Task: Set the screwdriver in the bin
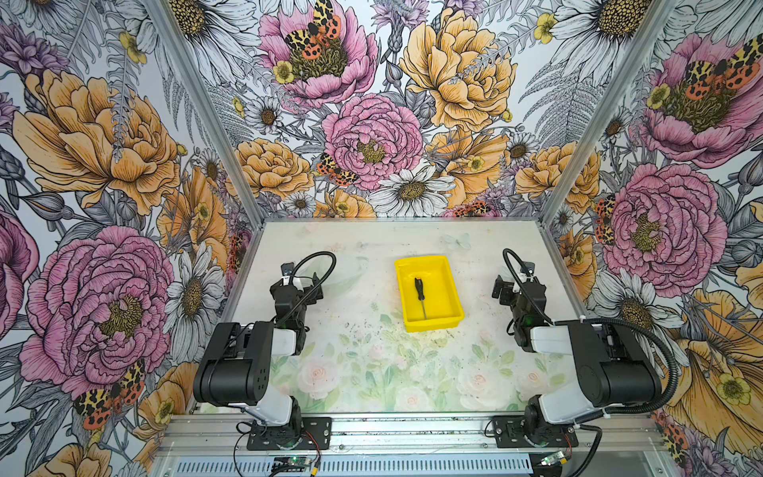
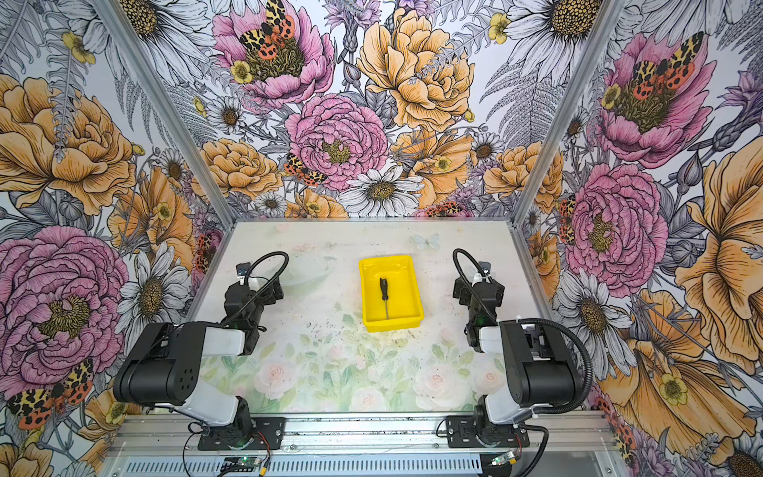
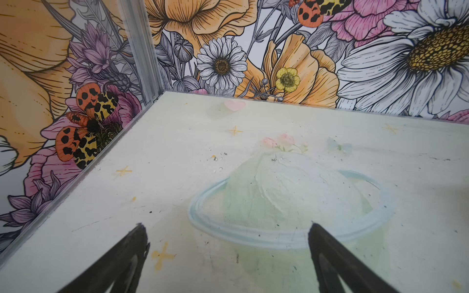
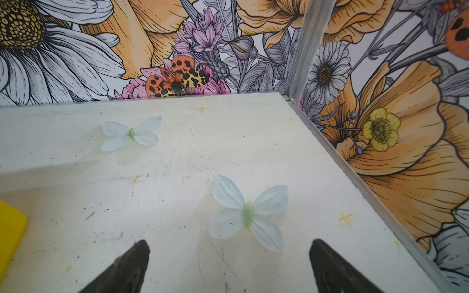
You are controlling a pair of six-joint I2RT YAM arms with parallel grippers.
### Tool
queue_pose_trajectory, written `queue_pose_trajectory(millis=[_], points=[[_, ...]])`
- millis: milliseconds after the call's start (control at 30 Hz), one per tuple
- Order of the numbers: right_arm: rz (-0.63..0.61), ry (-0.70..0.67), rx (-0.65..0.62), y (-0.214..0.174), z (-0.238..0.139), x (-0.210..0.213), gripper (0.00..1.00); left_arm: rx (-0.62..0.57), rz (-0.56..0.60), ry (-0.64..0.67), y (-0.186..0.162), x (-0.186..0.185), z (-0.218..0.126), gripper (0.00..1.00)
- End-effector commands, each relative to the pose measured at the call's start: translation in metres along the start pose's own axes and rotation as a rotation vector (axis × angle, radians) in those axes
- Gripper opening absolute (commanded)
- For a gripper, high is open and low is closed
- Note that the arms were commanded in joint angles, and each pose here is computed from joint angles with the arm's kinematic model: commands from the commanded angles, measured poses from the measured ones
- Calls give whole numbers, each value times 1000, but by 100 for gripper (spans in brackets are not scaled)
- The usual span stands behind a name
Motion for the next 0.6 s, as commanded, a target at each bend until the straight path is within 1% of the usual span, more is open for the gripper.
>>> queue_pose_trajectory(millis=[0, 400, 567], points=[[-1, 12, -52, 10, 0, 0, 100, -52, 19, 0, 10, -4, -2, 99], [-1, 10, -55, 10, -1, 0, 100, -65, 34, 7, 11, -7, -3, 99], [-2, 9, -54, 10, -1, 0, 100, -42, 18, -30, 10, -6, 0, 99]])
Point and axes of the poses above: each gripper's point midway between its finger pads, its own z axis out along the fingers, its own x axis along the line the jaws close on, y = z × x, the point moved 2 cm from there along -z, back along the fingers, and after that the axes turned 6 degrees about -z, right-handed, at the moved point
